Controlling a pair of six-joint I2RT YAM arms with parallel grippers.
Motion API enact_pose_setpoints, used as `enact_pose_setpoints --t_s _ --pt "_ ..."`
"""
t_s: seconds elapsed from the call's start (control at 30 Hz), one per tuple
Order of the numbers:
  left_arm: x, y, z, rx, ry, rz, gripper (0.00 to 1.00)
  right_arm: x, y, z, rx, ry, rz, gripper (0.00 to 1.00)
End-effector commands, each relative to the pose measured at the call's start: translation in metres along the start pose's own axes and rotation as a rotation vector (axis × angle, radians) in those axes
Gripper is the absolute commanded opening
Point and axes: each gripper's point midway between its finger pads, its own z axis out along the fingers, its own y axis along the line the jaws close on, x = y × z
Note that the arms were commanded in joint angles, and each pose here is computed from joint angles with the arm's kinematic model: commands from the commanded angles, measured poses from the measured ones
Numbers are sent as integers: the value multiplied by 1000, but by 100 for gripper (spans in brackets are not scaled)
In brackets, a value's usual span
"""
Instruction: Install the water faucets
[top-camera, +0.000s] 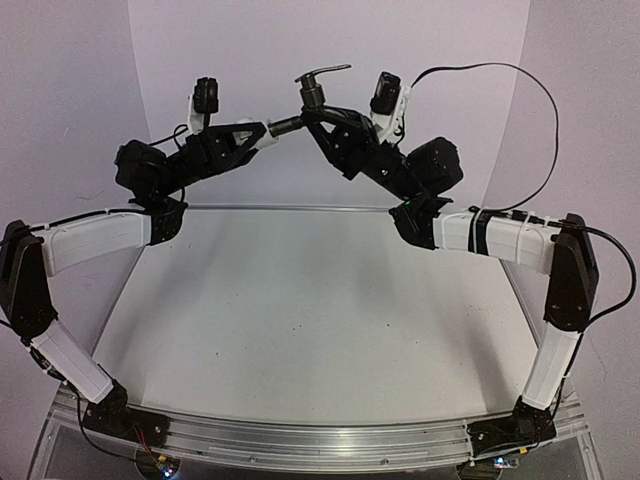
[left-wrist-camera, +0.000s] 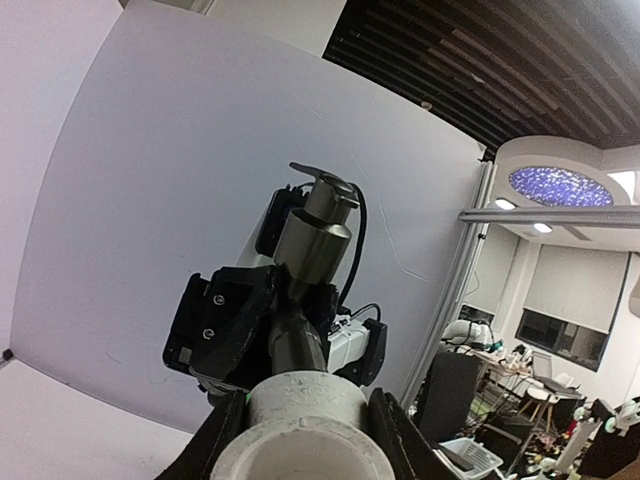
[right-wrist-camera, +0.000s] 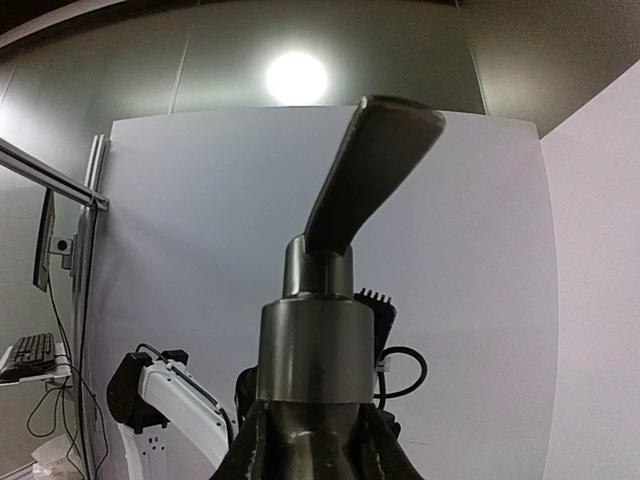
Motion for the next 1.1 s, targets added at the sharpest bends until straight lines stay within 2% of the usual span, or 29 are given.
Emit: enact_pose_setpoints --t_s 0.0,0.73,1.07 --pt "0 -36 9 66 28 185 0 42 -19 8 90 115 117 0" --pt "20 -14 -1 -60 90 438 0 74 -30 12 144 254 283 0" --pt "25 -10 0 -112 98 574 0 85 -33 13 137 233 411 0"
